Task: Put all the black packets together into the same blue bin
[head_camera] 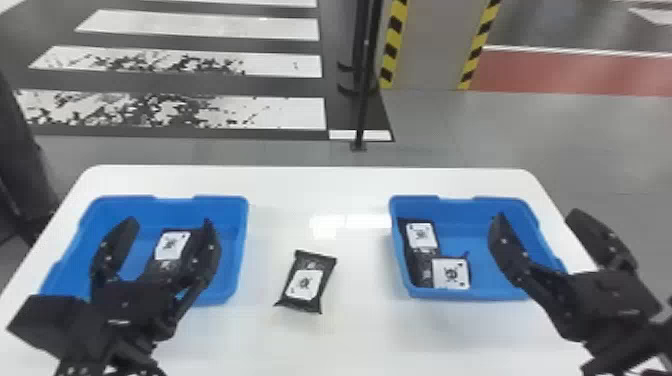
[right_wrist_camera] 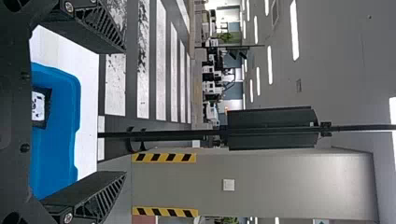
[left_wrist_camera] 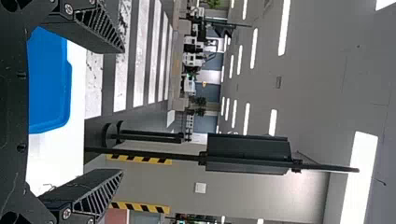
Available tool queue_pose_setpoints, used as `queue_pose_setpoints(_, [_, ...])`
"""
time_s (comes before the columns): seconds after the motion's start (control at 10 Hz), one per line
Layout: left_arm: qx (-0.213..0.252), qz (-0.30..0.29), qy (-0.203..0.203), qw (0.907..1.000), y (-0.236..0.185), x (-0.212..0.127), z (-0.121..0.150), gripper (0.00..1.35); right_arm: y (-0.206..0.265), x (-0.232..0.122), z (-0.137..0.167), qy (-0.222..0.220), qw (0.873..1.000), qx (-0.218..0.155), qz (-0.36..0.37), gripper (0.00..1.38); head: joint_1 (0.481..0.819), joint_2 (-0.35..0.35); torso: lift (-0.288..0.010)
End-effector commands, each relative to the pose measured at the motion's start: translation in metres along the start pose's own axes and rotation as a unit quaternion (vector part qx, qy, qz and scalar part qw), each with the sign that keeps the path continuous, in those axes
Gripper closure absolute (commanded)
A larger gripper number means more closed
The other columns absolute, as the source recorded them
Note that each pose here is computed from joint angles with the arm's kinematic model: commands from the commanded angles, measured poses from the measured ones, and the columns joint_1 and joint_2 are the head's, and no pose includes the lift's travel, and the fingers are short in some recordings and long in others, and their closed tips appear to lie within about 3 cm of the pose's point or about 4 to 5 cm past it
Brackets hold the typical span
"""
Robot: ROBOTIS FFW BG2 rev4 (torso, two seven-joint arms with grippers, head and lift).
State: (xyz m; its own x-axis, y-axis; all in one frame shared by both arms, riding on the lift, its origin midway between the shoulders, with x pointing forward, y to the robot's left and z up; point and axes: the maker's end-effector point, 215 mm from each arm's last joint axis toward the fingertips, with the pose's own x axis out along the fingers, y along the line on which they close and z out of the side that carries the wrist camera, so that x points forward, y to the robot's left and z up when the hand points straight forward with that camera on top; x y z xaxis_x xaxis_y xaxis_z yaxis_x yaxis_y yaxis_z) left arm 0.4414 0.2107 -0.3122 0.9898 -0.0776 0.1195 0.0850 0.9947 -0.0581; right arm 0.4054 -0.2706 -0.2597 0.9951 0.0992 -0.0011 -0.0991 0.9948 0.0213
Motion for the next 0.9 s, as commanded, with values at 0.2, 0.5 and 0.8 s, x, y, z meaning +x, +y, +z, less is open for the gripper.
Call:
queue_pose_setpoints(0.2, [0.000,0.000,-0.003,1.0000,0.000,0.001,0.002,0.12,0.001,0.000,0.002,-0.003,1.000,-0.001,0.001,0.09,0.695,-0.079,-0.110])
queue_pose_setpoints(0.5, [0.000,-0.001,-0.002,1.0000,-0.001,0.001,0.001,0.12,0.000,0.000,0.000,0.000,1.000,-0.003,0.000,0.09,0.695,-0.079,-0.110])
queue_pose_setpoints(0.8, [0.000,-0.003,-0.003,1.0000,-0.003,0.001,0.002,0.12,-0.002,0.000,-0.010,0.013,1.000,-0.003,-0.002,0.09,0.695,-0.085,-0.110])
